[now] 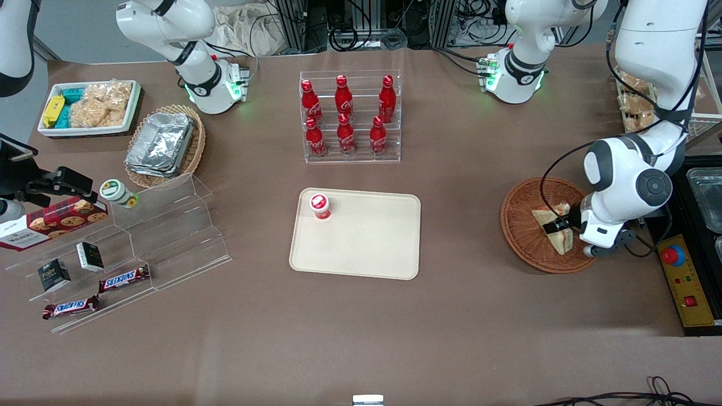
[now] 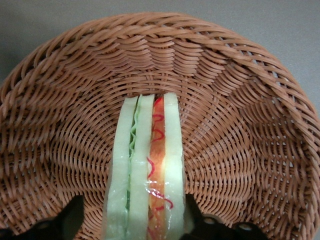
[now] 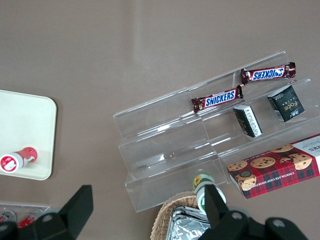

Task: Place sandwich from basket to tray
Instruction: 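Lower the left gripper into the basket and grasp the sandwich wedge, then lift the sandwich and carry it with the left gripper over the cream tray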

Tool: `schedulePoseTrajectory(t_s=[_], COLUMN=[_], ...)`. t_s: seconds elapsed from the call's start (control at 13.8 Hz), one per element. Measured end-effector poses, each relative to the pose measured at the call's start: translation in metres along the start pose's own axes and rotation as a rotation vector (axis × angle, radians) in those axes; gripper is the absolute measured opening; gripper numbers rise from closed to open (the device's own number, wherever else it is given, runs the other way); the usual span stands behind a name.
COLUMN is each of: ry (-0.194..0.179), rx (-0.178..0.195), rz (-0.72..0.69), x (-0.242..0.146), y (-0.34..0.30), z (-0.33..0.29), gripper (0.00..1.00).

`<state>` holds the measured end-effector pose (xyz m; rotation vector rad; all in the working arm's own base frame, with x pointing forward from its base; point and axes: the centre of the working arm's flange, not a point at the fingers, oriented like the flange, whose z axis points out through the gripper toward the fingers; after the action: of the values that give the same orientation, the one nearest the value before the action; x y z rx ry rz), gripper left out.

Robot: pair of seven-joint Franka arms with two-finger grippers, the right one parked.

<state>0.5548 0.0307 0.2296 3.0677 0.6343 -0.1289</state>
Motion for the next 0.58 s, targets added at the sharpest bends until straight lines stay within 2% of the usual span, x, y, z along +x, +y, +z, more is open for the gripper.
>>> schedulePoseTrajectory(t_s=[0.14,0.29,0.43,0.58], ry=[0.003,0.011,0.015,-0.007], rx=[-0.004,-0.009,-0.014,-0.014], rz=[-0.008,-0.033,-0.047,-0.027], x=[0.000,0.003,0.009,0.015], y=[0.000,0.001,0.008,0.025], z=[-0.002,-0.006,-0.023,-0.067], gripper=[0.61,0.42,0.39,0.39])
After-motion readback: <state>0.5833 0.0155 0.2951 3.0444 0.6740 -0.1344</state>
